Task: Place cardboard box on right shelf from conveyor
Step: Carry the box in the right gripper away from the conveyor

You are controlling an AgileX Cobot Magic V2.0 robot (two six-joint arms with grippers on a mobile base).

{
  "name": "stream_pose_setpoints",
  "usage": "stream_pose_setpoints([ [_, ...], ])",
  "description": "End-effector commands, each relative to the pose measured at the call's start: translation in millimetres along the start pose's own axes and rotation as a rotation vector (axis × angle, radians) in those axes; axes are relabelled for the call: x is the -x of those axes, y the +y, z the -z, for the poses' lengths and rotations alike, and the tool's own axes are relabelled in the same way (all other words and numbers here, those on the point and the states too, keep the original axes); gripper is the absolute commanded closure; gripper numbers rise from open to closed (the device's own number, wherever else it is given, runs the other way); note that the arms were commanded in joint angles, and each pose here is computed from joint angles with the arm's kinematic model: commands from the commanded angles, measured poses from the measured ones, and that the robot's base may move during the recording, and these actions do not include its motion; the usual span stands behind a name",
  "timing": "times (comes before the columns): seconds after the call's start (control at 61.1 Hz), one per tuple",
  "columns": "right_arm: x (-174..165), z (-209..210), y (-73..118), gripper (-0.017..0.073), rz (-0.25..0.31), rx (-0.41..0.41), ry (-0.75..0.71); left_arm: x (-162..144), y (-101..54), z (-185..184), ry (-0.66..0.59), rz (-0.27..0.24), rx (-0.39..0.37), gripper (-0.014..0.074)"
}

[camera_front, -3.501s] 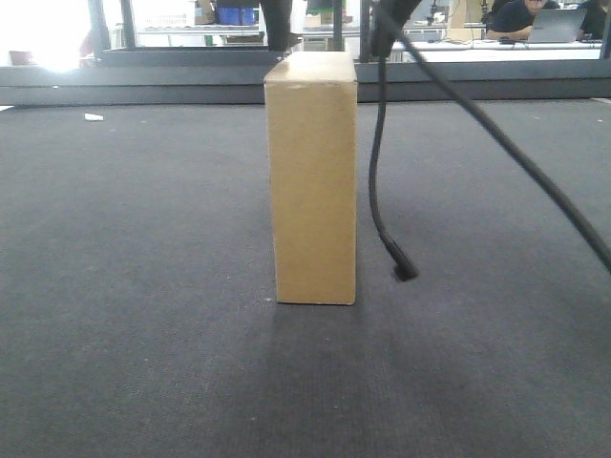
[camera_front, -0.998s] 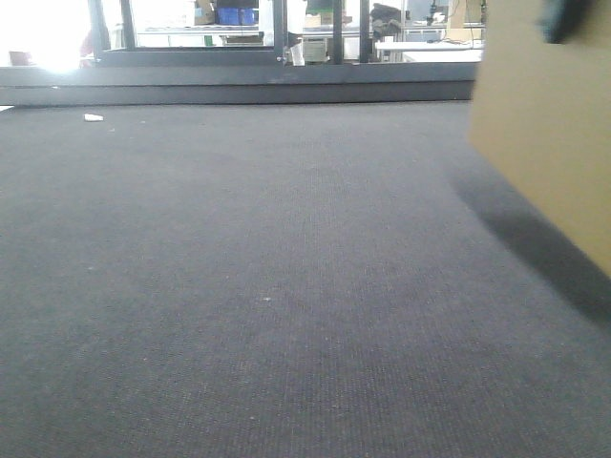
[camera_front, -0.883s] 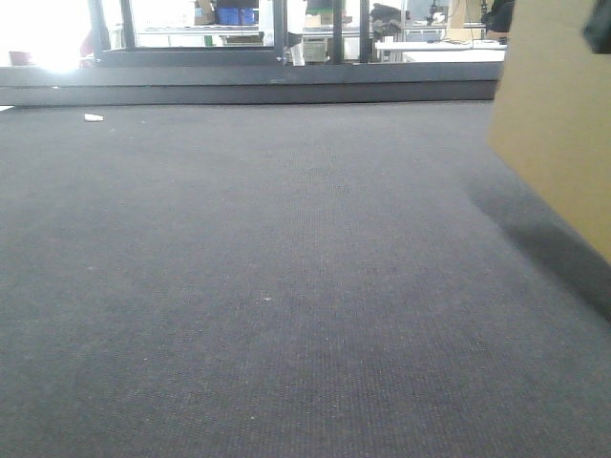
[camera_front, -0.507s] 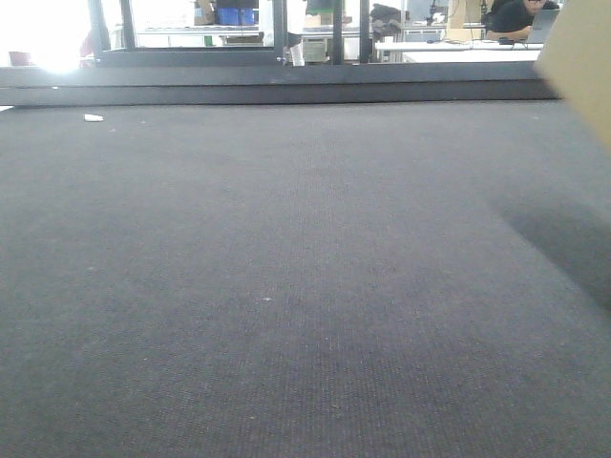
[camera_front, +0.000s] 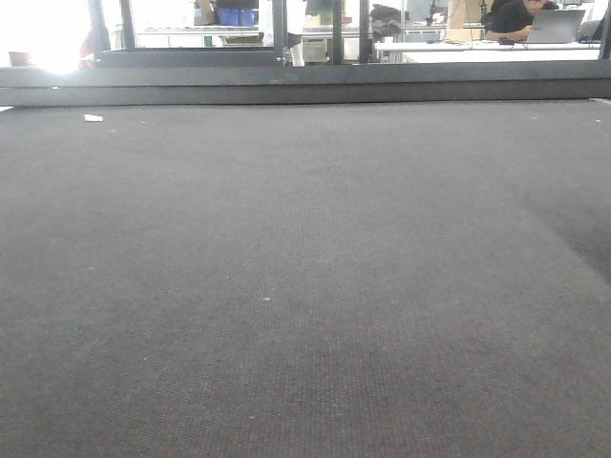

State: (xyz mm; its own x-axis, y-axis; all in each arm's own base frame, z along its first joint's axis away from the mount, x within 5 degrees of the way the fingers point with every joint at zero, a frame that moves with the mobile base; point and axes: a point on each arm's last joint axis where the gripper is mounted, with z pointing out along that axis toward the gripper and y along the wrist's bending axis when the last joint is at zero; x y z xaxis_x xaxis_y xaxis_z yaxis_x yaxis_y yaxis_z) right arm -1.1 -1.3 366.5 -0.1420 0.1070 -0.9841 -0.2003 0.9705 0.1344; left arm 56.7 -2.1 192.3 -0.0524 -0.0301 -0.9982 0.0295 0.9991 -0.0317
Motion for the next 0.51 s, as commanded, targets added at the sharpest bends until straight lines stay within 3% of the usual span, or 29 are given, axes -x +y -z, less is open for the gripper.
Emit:
stream_pose_setpoints([
  [0.0, 15.3, 6.2, 2.0, 0.0379, 0.014, 0.009, -0.125, 5.8, 0.5, 1.0, -0.093, 0.005, 0.005, 0.0710],
  [0.491, 14.9, 6.1, 1.9, 0.0379, 0.014, 0.008, -0.120, 5.8, 0.5, 1.0, -0.093, 0.005, 0.005, 0.0710],
])
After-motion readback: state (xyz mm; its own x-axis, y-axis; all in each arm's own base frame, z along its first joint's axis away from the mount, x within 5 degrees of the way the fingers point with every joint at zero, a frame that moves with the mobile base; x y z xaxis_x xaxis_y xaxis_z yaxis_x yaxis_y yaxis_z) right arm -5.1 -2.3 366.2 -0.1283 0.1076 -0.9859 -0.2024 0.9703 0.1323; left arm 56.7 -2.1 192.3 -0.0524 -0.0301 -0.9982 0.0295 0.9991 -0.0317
